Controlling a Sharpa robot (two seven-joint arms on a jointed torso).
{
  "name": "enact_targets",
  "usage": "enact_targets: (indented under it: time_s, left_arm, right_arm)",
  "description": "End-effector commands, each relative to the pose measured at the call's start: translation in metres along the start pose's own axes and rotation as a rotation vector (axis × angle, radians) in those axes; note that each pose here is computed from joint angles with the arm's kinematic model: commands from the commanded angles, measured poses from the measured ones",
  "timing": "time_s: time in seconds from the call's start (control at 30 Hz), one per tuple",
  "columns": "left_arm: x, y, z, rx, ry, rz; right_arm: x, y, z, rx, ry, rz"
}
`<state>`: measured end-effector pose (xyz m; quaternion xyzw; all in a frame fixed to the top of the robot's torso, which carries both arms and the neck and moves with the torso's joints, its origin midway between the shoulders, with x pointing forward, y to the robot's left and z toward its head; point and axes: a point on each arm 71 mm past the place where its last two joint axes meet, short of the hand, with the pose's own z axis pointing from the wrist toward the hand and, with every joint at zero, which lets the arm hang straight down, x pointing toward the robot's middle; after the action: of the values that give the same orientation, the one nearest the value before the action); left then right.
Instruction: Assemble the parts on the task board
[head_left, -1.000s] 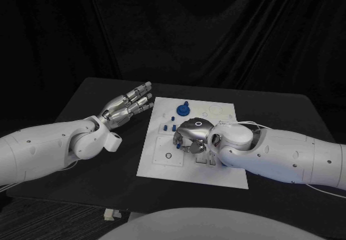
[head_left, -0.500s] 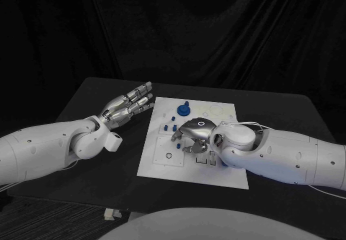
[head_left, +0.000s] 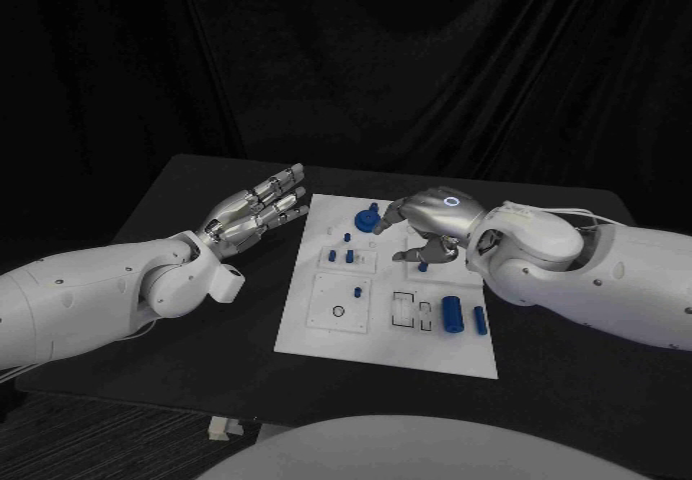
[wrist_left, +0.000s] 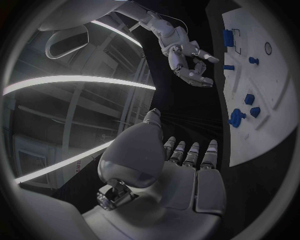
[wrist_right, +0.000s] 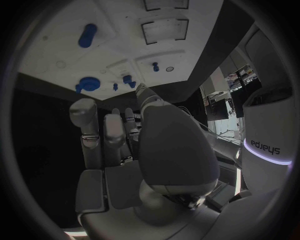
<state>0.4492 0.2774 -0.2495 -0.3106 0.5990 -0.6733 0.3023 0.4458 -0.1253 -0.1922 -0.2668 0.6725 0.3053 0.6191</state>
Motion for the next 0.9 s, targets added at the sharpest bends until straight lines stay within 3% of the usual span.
enact_targets:
  time_s: [0.03, 0.2, 0.43, 0.9]
  left_arm:
    - [0.0008, -0.0093, 0.0, 0.14, 0.005, -0.013]
    - [0.0018, -0.0087, 0.0015, 0.14, 0.009, -0.015]
    - [0.0031, -0.0076, 0.0026, 0.136, 0.015, -0.02]
    - [0.0041, -0.0061, 0.0029, 0.135, 0.019, -0.025]
  right_arm:
    - [-0.019, -0.006, -0.009, -0.049, -0.119, -0.018]
    - [-0.023, -0.027, -0.021, 0.007, -0.074, -0.044]
    - [-0.006, -0.049, -0.03, 0.105, 0.044, -0.051]
    - [0.034, -0.055, -0.027, 0.1, 0.134, -0.025]
